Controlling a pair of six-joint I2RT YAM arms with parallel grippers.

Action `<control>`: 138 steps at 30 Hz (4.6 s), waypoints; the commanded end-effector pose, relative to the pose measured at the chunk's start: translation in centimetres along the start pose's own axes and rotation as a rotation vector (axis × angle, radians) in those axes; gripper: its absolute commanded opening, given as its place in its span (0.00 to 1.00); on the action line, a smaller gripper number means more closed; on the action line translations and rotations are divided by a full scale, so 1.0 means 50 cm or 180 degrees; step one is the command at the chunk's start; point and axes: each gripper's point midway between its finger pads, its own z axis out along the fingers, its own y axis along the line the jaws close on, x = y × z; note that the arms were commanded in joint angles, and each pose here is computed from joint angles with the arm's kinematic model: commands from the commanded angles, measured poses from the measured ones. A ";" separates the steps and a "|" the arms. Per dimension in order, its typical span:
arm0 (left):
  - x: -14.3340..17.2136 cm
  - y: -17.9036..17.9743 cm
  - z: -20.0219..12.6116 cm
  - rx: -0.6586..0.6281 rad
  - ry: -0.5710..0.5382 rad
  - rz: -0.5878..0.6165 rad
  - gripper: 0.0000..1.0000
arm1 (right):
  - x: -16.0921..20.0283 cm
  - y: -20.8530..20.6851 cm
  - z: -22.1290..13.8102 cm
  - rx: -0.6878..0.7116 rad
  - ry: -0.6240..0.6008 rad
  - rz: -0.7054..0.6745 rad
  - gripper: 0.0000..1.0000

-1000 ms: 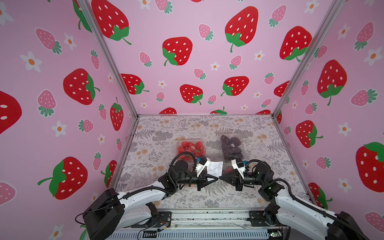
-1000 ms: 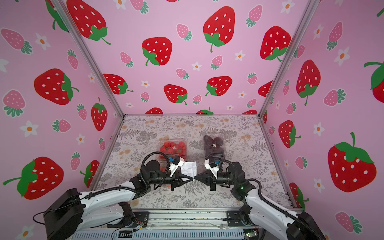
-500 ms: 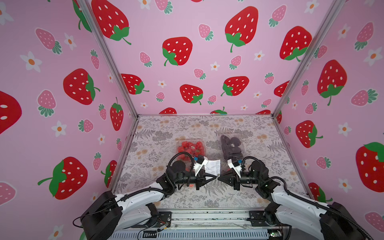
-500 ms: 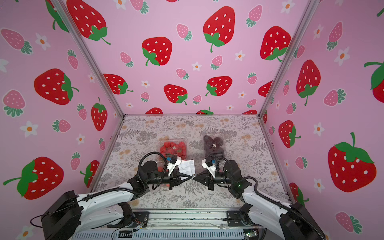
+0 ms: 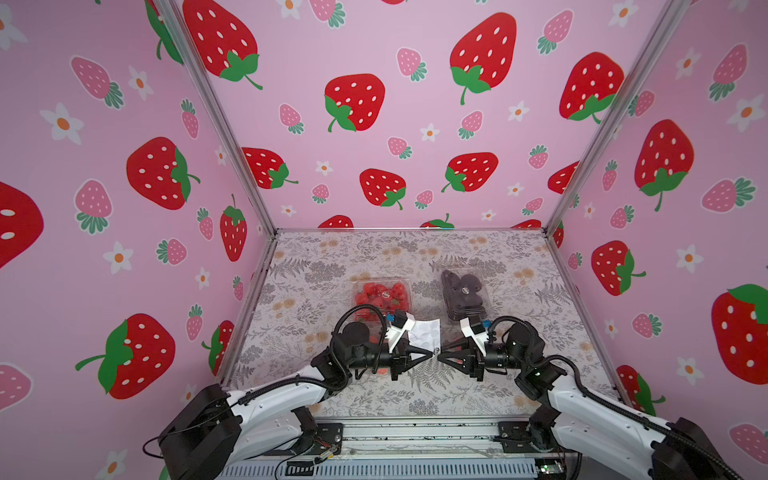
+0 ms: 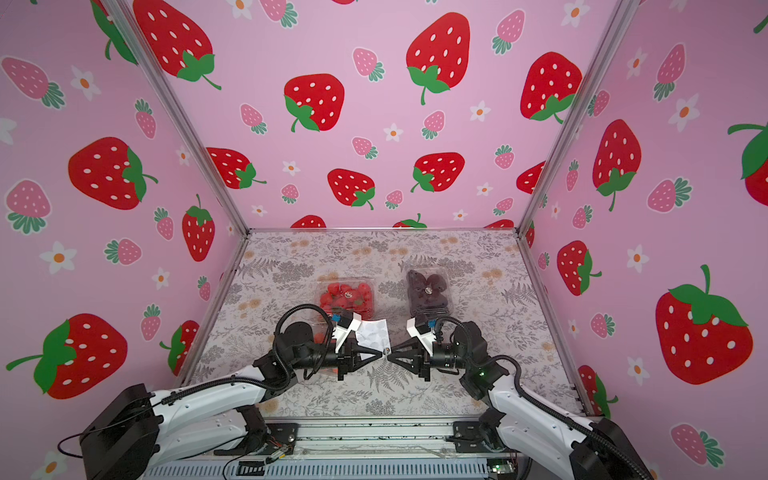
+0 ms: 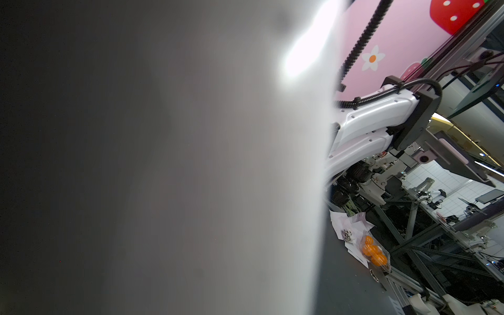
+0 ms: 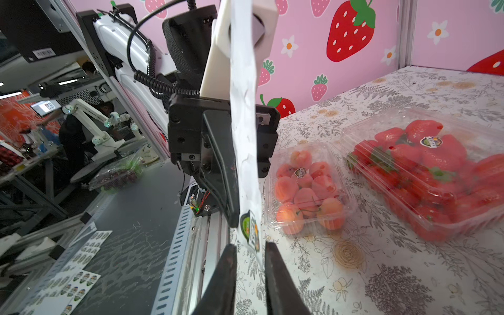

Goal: Label fruit boxes
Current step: Adjust the label sticker.

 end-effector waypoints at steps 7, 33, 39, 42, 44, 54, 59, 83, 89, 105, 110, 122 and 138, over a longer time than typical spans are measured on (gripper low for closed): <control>0.001 -0.014 0.003 0.0171 0.0001 0.0072 0.00 | -0.026 0.001 0.009 -0.0070 -0.0048 -0.0087 0.00; -0.005 0.018 -0.010 0.0091 -0.0115 -0.0040 0.00 | -0.019 0.059 0.000 -0.0551 -0.0033 -0.0246 0.00; -0.004 0.005 -0.014 0.0178 -0.0109 -0.0028 0.00 | -0.037 0.030 0.000 -0.0272 -0.0063 -0.0229 0.19; -0.005 -0.001 -0.017 0.0210 -0.0114 -0.0012 0.00 | -0.041 0.008 0.007 -0.0179 -0.0038 -0.0135 0.22; -0.003 -0.003 -0.017 0.0225 -0.0105 -0.0019 0.00 | -0.044 0.004 0.010 -0.0183 -0.0035 -0.0109 0.21; -0.001 -0.014 -0.017 0.0307 -0.0103 0.0015 0.00 | -0.034 -0.010 0.020 -0.0200 0.0012 -0.0074 0.00; -0.004 -0.008 -0.001 0.0359 -0.0118 -0.0012 0.00 | -0.030 0.015 0.032 -0.0566 0.0061 -0.0028 0.00; 0.006 0.017 -0.011 0.0124 -0.0137 -0.0061 0.03 | -0.031 0.043 0.011 -0.0672 0.0032 -0.0114 0.00; -0.001 0.016 -0.004 0.0145 -0.0136 -0.0053 0.04 | -0.029 0.042 0.012 -0.0681 0.0043 -0.0112 0.00; -0.008 0.002 0.007 0.0198 -0.0127 -0.0005 0.24 | -0.025 0.035 0.013 -0.0619 0.0058 -0.0100 0.00; -0.010 0.000 0.012 0.0206 -0.0116 -0.0011 0.30 | -0.021 0.029 0.015 -0.0593 0.0076 -0.0085 0.00; -0.018 -0.014 0.020 0.0283 -0.0110 0.0068 0.45 | -0.011 0.018 0.019 -0.0546 0.0116 -0.0055 0.00; -0.005 0.006 -0.024 -0.0119 -0.0288 0.0113 0.42 | -0.013 0.003 0.014 -0.0416 0.0091 -0.0017 0.00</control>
